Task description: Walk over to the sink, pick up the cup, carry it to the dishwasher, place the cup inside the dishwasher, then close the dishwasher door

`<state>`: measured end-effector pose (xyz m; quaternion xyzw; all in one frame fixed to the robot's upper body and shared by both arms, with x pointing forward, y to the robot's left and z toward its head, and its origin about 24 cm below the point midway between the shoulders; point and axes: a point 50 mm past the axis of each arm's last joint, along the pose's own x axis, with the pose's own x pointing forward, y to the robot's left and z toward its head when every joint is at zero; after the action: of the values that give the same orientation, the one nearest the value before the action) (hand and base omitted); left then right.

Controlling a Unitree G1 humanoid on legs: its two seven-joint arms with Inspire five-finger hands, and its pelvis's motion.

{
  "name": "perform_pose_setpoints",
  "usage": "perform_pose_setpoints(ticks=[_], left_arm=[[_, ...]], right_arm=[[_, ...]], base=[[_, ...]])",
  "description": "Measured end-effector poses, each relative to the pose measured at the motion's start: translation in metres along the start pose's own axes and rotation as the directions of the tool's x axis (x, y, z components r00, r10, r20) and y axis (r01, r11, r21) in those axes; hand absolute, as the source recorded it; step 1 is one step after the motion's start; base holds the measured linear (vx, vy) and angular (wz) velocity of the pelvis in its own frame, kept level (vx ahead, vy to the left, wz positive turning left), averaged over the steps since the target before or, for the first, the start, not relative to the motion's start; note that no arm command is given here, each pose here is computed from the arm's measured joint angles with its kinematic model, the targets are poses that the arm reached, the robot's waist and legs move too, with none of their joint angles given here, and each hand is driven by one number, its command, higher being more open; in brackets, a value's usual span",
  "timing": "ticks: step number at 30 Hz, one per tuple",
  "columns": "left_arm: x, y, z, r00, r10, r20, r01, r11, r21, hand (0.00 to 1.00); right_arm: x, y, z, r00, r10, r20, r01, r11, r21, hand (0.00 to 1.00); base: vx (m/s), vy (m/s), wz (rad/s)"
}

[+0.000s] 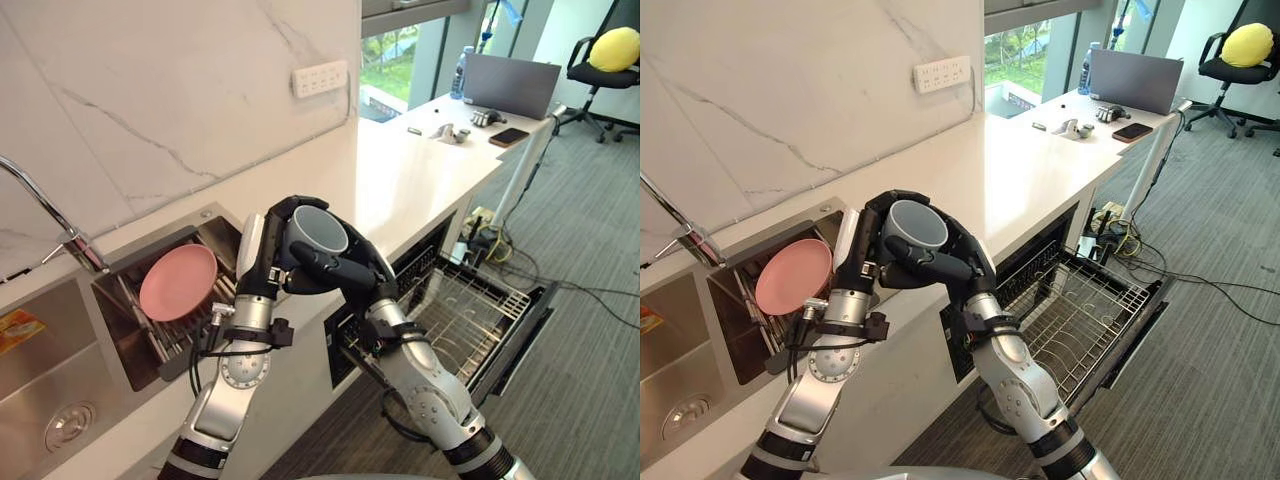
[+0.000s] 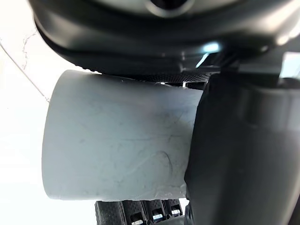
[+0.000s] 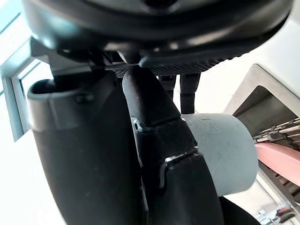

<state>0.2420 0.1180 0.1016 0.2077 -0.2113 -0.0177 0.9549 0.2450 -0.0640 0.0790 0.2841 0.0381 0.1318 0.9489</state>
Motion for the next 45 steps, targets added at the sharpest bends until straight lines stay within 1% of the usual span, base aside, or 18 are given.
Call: perform_pose_setpoints(ticks=[8,11,14,17,18,23,28,31,33,35,36,37,38,41,42,43,44,45], left_arm=[[-0.003,-0.009,0.001,0.999,-0.034,0.015,0.034,0.999,-0.018,1.00],[-0.006,-0.017,0.003,0.997,-0.072,0.037,0.074,0.997,-0.036,1.00],[-0.014,-0.034,0.006,0.987,-0.151,0.057,0.154,0.985,-0.071,1.00],[-0.026,-0.051,0.010,0.967,-0.246,0.071,0.252,0.961,-0.113,1.00],[-0.032,-0.058,0.011,0.956,-0.285,0.068,0.292,0.948,-0.127,1.00],[-0.036,-0.059,0.011,0.952,-0.299,0.069,0.306,0.940,-0.151,1.00],[-0.030,-0.054,0.022,0.960,-0.249,0.124,0.272,0.937,-0.220,1.00],[-0.028,-0.051,0.030,0.954,-0.252,0.164,0.293,0.899,-0.325,1.00],[-0.029,-0.049,0.031,0.945,-0.275,0.178,0.326,0.840,-0.434,1.00],[-0.031,-0.050,0.028,0.937,-0.314,0.153,0.335,0.684,-0.648,1.00],[-0.033,-0.051,0.026,0.936,-0.327,0.132,0.321,0.634,-0.704,1.00],[-0.039,-0.056,0.015,0.932,-0.358,0.065,0.259,0.526,-0.810,1.00],[-0.042,-0.059,0.008,0.928,-0.371,0.030,0.222,0.488,-0.844,1.00],[-0.064,-0.069,-0.033,0.878,-0.441,-0.188,-0.050,0.306,-0.951,1.00],[-0.077,-0.072,-0.048,0.838,-0.478,-0.264,-0.181,0.213,-0.960,1.00],[-0.085,-0.073,-0.055,0.817,-0.497,-0.293,-0.238,0.174,-0.956,1.00],[-0.095,-0.077,-0.055,0.796,-0.545,-0.265,-0.265,0.080,-0.961,1.00],[-0.104,-0.083,-0.056,0.766,-0.588,-0.259,-0.306,0.021,-0.952,1.00]], right_arm=[[0.000,-0.002,0.003,0.997,-0.071,0.035,0.070,0.997,0.027,0.00],[0.002,-0.004,0.010,0.981,-0.164,0.100,0.162,0.986,0.030,0.00],[0.004,-0.017,0.024,0.933,-0.300,0.198,0.299,0.954,0.038,0.00],[0.003,-0.045,0.051,0.814,-0.480,0.327,0.467,0.876,0.123,0.00],[0.001,-0.057,0.066,0.743,-0.544,0.389,0.525,0.835,0.165,0.00],[-0.020,-0.090,0.103,0.501,-0.665,0.554,0.662,0.707,0.251,0.00],[-0.033,-0.105,0.110,0.384,-0.714,0.585,0.724,0.626,0.289,0.00],[-0.045,-0.117,0.114,0.318,-0.741,0.591,0.749,0.579,0.323,0.00],[-0.053,-0.125,0.116,0.278,-0.752,0.598,0.768,0.547,0.331,0.00],[-0.061,-0.131,0.113,0.256,-0.755,0.604,0.793,0.521,0.315,0.00],[-0.063,-0.134,0.111,0.254,-0.757,0.602,0.801,0.514,0.308,0.00],[-0.069,-0.140,0.106,0.256,-0.762,0.595,0.819,0.498,0.285,0.00],[-0.072,-0.144,0.103,0.255,-0.767,0.589,0.828,0.488,0.276,0.00],[-0.086,-0.161,0.095,0.238,-0.787,0.570,0.866,0.437,0.242,0.00],[-0.091,-0.167,0.094,0.232,-0.792,0.565,0.875,0.424,0.234,0.00],[-0.093,-0.170,0.094,0.226,-0.794,0.564,0.879,0.416,0.233,0.00],[-0.097,-0.174,0.095,0.210,-0.798,0.565,0.885,0.401,0.237,0.00],[-0.099,-0.177,0.096,0.206,-0.798,0.567,0.886,0.397,0.237,0.00]], base=[[0.00,0.000,0.00],[0.00,0.000,0.00],[0.00,0.000,0.00],[0.00,0.000,0.00],[0.00,0.000,0.00],[0.00,0.000,0.00],[0.00,0.000,0.00],[0.00,0.000,0.00],[0.00,0.000,0.06],[0.00,0.000,0.05],[0.00,0.000,0.00],[0.00,0.000,0.00],[0.00,0.000,0.00],[0.00,0.000,0.05],[0.00,0.001,0.04],[0.00,0.001,0.06],[0.00,0.004,0.07],[0.00,0.006,0.06]])
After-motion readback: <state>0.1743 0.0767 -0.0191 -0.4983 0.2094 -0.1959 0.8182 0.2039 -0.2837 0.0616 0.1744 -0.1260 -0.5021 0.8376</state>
